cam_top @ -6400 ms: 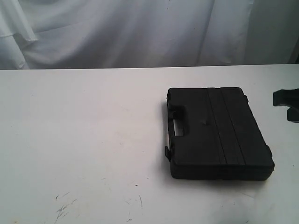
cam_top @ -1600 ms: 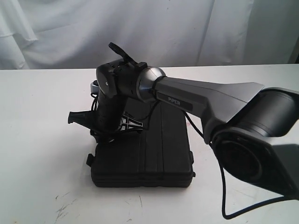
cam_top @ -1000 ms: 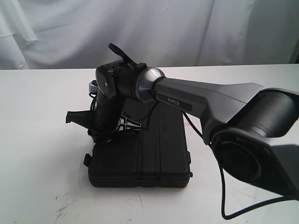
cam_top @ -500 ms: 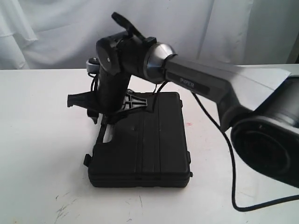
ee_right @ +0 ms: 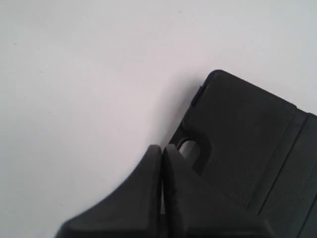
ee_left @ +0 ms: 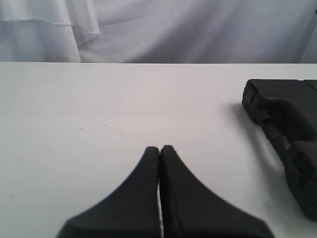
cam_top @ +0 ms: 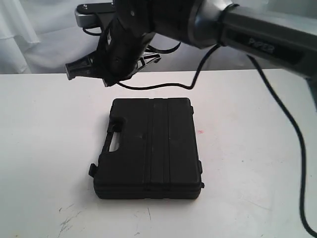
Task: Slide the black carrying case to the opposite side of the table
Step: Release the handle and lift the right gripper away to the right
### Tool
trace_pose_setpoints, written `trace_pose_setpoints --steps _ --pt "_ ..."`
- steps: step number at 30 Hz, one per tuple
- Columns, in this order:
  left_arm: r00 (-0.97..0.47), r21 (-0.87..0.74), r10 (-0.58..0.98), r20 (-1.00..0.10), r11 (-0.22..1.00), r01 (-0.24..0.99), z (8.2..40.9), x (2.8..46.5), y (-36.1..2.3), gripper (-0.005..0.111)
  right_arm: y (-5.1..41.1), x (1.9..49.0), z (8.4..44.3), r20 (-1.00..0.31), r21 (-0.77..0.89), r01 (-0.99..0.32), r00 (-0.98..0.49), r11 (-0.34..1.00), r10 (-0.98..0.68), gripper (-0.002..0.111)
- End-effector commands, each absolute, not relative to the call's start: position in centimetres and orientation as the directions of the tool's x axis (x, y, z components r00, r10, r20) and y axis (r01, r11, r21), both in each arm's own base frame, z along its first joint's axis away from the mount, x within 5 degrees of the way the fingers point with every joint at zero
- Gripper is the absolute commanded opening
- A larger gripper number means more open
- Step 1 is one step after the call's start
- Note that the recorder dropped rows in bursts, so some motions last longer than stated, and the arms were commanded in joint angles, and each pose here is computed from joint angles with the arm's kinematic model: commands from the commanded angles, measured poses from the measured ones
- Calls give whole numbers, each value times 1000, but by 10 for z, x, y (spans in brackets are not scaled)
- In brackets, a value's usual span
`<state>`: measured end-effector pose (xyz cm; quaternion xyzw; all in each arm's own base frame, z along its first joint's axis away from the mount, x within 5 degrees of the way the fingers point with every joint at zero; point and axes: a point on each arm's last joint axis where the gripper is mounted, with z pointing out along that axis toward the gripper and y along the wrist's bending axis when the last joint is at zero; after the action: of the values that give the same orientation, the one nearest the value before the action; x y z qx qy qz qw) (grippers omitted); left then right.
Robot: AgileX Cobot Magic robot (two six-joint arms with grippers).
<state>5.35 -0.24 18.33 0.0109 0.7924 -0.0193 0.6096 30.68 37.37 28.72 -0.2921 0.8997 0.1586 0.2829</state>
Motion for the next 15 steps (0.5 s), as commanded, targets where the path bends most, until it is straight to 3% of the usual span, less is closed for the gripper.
trace_pose_setpoints --steps 1,15 --pt "-251 -19 -9 -968 999 38 182 54 -2 0 350 285 310 -694 126 -649 -598 751 -400 0" --pt "-251 -19 -9 -968 999 38 182 54 -2 0 253 206 337 -760 144 -664 -549 734 -347 0"
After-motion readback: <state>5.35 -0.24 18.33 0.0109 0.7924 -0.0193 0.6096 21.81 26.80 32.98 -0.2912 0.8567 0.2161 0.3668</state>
